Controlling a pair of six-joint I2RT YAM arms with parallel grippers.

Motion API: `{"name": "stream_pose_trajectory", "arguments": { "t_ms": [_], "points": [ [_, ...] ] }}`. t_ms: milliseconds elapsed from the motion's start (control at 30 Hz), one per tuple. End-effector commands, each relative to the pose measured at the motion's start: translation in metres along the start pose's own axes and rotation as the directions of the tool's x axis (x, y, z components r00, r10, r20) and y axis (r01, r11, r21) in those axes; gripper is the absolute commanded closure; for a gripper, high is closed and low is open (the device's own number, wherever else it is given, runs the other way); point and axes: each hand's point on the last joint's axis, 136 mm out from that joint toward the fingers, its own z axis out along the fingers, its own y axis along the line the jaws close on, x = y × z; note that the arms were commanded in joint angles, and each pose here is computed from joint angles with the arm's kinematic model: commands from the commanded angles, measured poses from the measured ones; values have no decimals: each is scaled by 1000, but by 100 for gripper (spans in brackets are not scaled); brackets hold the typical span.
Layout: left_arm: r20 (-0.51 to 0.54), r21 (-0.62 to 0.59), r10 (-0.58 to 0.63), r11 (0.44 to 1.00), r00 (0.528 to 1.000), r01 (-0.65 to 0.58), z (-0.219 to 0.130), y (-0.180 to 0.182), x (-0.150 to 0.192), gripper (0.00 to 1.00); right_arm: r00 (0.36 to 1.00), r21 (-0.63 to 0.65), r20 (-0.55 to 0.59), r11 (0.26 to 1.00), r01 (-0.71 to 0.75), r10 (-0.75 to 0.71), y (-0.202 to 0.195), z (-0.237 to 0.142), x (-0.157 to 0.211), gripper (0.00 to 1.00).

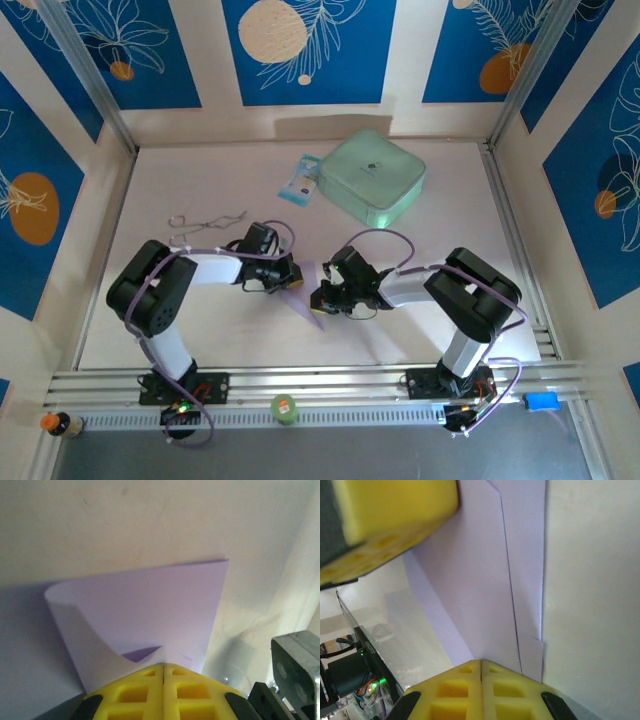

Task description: Fold a paper plane with a square sheet of paper (pick it up from the middle)

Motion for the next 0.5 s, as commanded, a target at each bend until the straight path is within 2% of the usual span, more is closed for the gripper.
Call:
{"name": "stream_pose_trajectory", "arguments": {
  "t_ms": [0,467],
  "points": [
    [118,-94,-3,995,993,14,-5,24,-38,97,981,244,-148,966,-90,129,-70,2,51,100],
    [155,-139,-6,990,988,28,-22,34,-75,97,980,245,-159,967,-75,117,-73,-3,51,100]
  ]
}}
